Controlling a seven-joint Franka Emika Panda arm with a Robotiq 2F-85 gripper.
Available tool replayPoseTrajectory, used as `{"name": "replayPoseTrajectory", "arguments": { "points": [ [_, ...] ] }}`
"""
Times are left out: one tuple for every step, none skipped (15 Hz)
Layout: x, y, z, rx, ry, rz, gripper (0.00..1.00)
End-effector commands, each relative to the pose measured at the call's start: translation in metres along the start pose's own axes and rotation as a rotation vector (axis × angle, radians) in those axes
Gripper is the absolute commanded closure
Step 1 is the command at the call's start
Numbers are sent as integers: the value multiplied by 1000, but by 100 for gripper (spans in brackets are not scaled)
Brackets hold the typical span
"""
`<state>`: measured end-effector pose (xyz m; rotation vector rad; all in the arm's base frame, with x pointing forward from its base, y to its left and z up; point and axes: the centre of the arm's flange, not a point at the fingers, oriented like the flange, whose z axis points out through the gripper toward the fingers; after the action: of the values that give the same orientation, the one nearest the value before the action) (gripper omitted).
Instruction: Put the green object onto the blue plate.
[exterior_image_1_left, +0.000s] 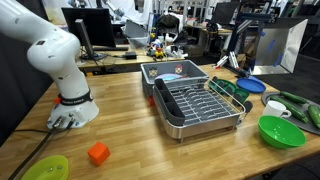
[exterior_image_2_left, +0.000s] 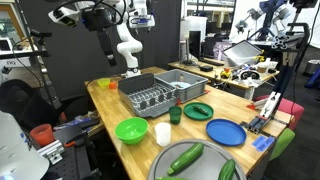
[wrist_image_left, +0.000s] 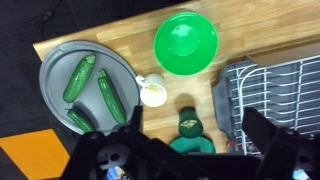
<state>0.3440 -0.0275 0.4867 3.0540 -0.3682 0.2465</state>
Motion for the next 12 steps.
{"name": "replayPoseTrajectory", "arguments": {
  "points": [
    [34, 35, 32, -25, 0, 74, 0],
    [43, 47, 42, -43, -31, 126, 0],
    [21, 39, 29, -14, -11, 85, 0],
    [25, 45, 37, -17, -27, 97, 0],
    [26, 44, 38, -17, -29, 94, 0],
    [25, 41, 35, -16, -21, 89, 0],
    [24, 38, 30, -17, -10, 84, 0],
    [24, 38, 28, -17, -4, 83, 0],
    [23, 38, 27, -16, -2, 83, 0],
    [23, 38, 27, -16, -2, 83, 0],
    [23, 38, 27, -16, -3, 83, 0],
    [23, 38, 28, -16, -3, 83, 0]
  ]
}}
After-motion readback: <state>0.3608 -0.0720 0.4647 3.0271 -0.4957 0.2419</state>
